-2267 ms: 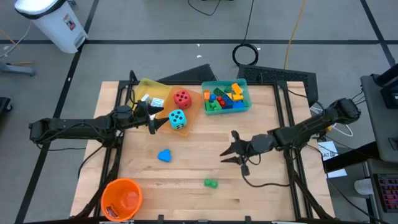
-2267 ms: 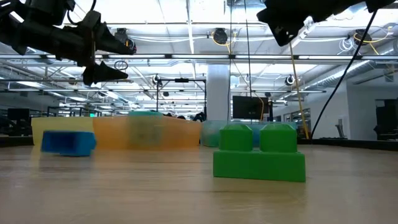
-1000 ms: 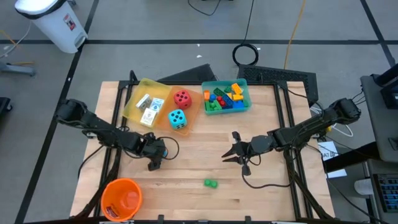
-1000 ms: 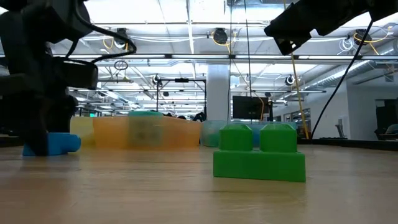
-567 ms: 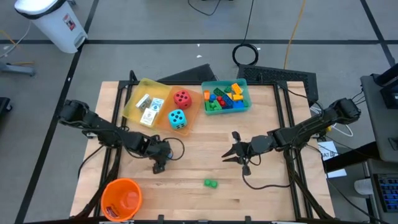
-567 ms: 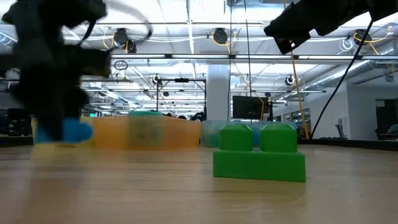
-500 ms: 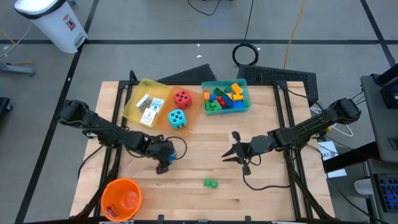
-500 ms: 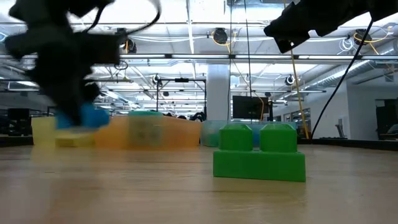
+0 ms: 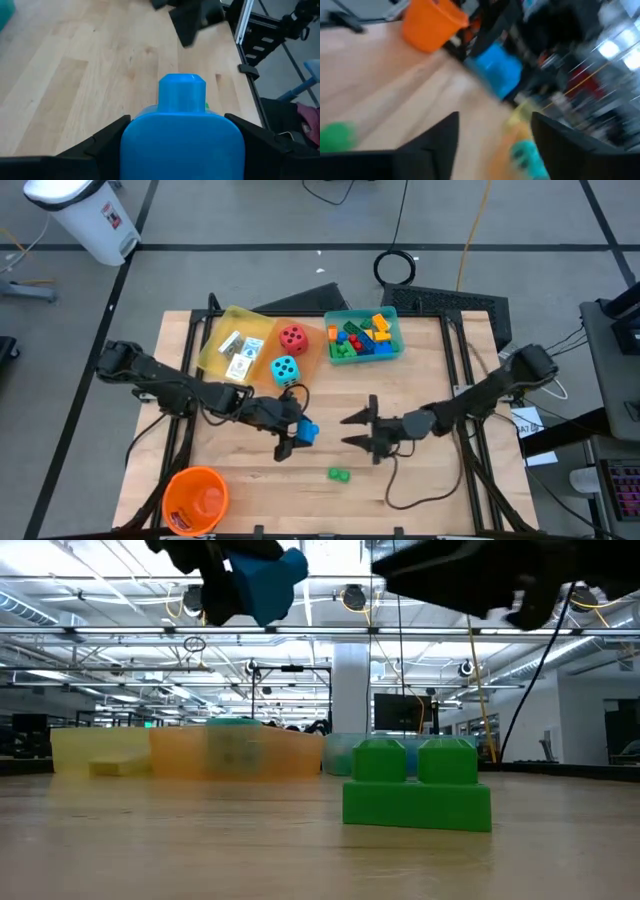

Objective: Pick & Place Toys
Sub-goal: Put the blue game piece into the blue bin

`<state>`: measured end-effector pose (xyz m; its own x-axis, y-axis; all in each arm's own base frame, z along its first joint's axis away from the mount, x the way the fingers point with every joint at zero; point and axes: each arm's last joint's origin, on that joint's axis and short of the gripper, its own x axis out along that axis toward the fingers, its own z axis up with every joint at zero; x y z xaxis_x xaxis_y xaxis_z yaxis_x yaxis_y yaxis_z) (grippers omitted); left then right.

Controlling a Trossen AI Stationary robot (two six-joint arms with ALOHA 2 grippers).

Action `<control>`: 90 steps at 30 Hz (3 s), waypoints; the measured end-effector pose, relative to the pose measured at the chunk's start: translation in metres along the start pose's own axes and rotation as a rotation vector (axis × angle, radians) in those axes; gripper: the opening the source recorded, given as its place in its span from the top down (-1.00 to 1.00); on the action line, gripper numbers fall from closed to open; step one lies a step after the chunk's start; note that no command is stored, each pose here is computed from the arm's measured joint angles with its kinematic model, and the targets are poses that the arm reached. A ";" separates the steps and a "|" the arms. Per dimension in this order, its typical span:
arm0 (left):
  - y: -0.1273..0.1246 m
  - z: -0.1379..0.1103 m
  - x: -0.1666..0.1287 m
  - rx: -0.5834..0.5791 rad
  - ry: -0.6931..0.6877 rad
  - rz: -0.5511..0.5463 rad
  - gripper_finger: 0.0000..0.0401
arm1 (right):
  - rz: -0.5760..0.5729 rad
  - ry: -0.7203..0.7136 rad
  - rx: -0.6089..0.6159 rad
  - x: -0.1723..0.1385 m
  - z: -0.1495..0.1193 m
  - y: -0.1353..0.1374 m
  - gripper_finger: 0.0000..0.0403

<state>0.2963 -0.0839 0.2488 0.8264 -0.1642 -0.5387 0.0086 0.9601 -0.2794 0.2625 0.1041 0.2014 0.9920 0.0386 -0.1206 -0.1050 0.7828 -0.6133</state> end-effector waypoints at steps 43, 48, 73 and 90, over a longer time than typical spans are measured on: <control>0.016 -0.014 0.043 -0.097 0.151 -0.128 -0.45 | 0.139 0.033 -0.170 0.095 -0.009 0.016 -0.30; 0.019 -0.010 0.043 -0.104 0.125 -0.134 -0.45 | 0.157 0.014 -0.165 0.098 -0.014 0.012 -0.16; 0.055 0.030 -0.018 0.080 -0.019 -0.132 -0.73 | 0.167 0.171 0.091 0.068 0.007 -0.019 0.56; 0.094 -0.064 -0.090 0.167 -0.399 0.051 -0.74 | -0.230 0.238 0.515 -0.031 -0.042 -0.124 0.56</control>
<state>0.1868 0.0067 0.2195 0.9807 -0.0468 -0.1901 0.0260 0.9936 -0.1101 0.2413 -0.0198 0.2484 0.9357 -0.2607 -0.2375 0.2170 0.9565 -0.1951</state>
